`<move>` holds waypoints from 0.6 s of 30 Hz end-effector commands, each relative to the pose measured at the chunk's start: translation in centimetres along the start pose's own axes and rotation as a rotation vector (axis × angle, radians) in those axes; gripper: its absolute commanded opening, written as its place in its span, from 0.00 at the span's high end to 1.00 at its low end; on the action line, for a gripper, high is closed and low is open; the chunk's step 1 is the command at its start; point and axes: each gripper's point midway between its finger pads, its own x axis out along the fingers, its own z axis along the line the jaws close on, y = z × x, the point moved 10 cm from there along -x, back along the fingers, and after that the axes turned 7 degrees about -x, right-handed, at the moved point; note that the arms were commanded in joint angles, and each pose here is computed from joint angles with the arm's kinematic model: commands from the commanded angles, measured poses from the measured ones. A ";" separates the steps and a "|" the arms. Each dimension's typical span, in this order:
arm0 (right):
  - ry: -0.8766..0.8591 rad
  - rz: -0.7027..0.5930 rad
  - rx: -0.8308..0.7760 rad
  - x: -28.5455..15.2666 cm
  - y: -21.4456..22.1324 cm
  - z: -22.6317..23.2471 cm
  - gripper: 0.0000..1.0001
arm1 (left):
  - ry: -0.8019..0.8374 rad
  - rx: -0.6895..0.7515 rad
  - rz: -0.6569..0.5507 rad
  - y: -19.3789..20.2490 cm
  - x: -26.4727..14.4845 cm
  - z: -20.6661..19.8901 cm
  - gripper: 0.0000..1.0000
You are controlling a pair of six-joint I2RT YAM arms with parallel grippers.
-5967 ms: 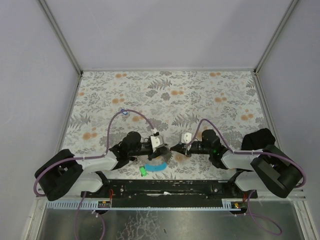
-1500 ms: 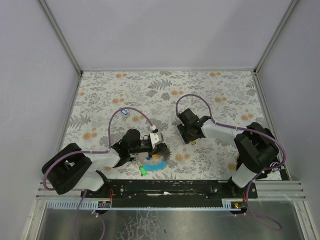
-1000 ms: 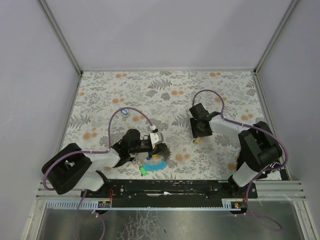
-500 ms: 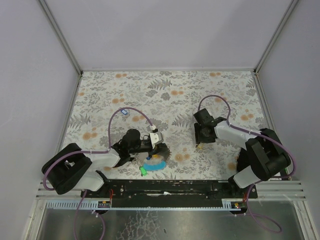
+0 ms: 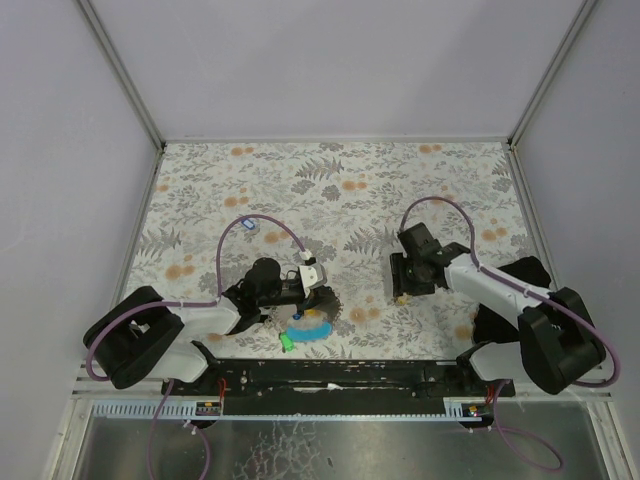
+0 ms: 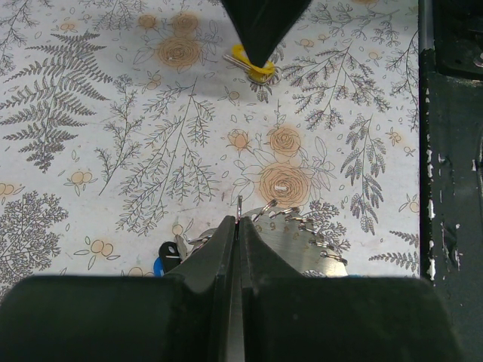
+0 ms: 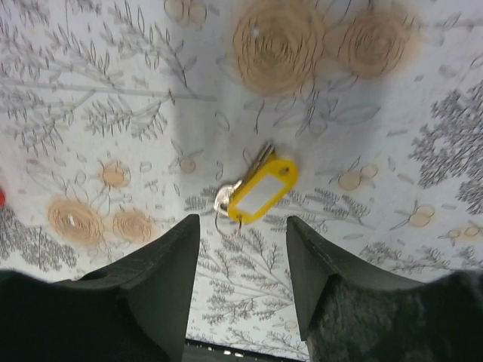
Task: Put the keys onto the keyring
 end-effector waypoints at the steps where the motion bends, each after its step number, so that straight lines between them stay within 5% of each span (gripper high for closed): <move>1: -0.072 0.041 0.036 -0.8 2.3 0.0 0.43 | 0.028 0.034 -0.063 -1.8 0.5 0.0 1.00; 18: -0.137 -0.028 0.014 2.0 2.4 2.4 0.42 | 0.023 0.039 -0.074 -1.9 0.3 -0.1 1.00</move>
